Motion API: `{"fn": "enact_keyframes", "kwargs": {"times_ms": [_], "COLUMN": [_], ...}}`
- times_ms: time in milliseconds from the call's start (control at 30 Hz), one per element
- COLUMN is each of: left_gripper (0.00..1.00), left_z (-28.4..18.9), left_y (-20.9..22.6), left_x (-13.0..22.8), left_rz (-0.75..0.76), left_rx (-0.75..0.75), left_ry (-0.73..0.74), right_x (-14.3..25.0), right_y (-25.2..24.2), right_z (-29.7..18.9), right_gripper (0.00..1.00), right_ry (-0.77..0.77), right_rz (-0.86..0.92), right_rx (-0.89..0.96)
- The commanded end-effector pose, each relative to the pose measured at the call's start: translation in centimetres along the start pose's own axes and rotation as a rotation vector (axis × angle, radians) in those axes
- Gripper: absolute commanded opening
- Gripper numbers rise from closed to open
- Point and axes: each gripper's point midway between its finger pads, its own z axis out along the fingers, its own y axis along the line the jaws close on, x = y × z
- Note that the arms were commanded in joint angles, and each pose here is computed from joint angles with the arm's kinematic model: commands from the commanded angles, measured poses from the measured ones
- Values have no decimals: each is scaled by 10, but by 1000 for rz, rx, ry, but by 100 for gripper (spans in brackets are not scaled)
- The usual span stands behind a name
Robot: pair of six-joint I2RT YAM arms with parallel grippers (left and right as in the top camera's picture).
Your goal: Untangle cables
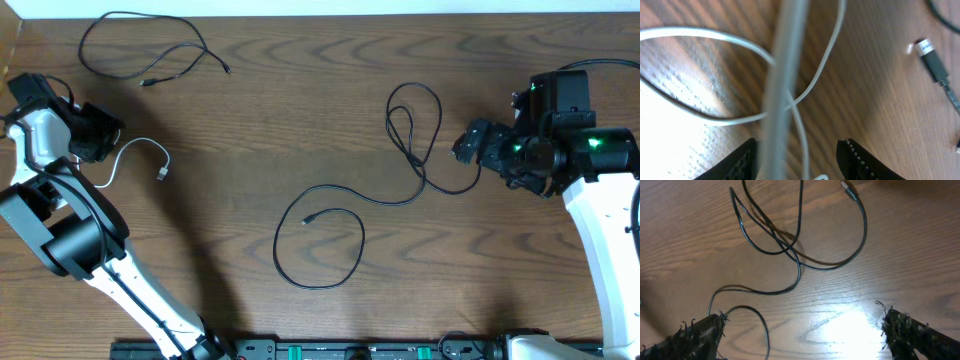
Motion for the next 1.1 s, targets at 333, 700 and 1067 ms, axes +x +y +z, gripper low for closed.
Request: {"fn": "enact_keyframes", "kwargs": {"times_ms": [333,700,1067], "left_gripper": [49,51,64], "left_z": [-134,-90,-36], "left_y": [-62,-10,18], "left_x": [-49,-42,-31], "left_rz": [69,14,-3], "left_rx": [109,-101,-165], "left_ry": [-307,-259,-163], "right_x": [1,1,1], "right_y": [2,2,2], "right_z": [0,0,0], "right_gripper": [99,99,99], "right_ry": [2,2,1], "right_rz": [10,9,9], "right_rx": [-4,-4,-4]}}
